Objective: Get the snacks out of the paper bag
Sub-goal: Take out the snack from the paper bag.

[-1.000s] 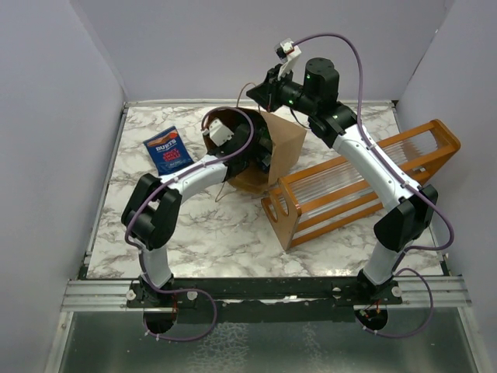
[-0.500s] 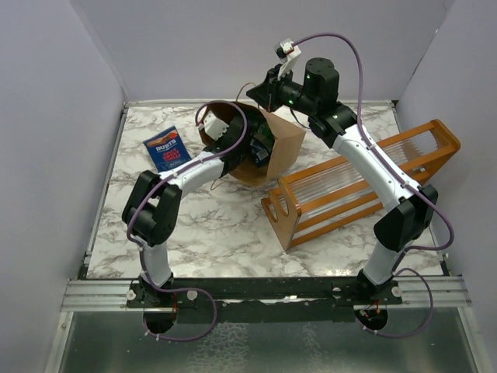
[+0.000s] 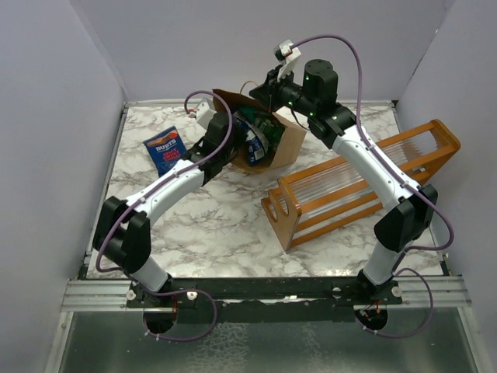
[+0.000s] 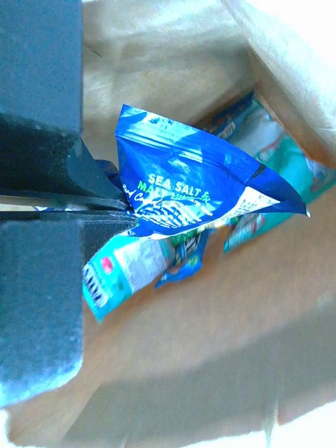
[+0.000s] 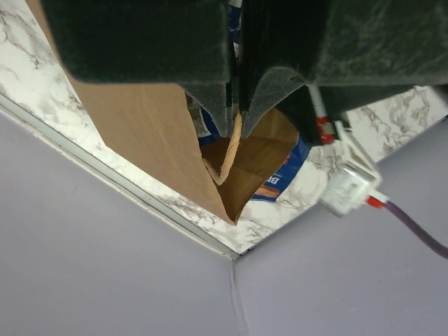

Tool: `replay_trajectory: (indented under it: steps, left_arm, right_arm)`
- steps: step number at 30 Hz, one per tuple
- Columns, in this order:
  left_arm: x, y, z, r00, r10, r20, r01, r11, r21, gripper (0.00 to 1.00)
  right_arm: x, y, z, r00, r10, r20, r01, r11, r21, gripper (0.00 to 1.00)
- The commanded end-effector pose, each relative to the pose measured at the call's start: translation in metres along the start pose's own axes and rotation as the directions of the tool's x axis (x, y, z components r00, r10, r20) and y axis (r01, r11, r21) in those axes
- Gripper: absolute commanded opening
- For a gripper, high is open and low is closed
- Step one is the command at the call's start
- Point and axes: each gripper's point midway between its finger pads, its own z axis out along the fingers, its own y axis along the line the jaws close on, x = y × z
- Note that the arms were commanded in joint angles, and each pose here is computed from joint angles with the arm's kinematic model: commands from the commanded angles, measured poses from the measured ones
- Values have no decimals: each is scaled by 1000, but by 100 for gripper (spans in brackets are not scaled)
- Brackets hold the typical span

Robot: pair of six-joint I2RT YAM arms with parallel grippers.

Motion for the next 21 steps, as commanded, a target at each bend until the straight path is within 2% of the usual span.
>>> replay_trajectory:
  steps: [1,8,13,17,21]
  left_arm:
    - [-12,-33,-33,999,36,-40,-30,989,144,0]
    - [-31,-63,-83,988,136,-76,-111,958,266,0]
    - [-58,-87,-132,962,274,-11,-249,890,382,0]
    - [-82,-87,-168,935,349,58,-343,855,390,0]
    - [-109,-75,-194,897,421,138,-442,837,322,0]
  right_arm:
    - [-16,-5,-10,998,-41,43,39,998,49,1]
    - [-10,-10,-12,998,-59,24,57,996,75,1]
    - [-9,-15,-17,997,-76,26,73,992,106,1]
    - [-10,-15,-18,996,-81,38,76,991,108,1]
    - [-10,-19,-19,995,-95,42,89,988,130,1]
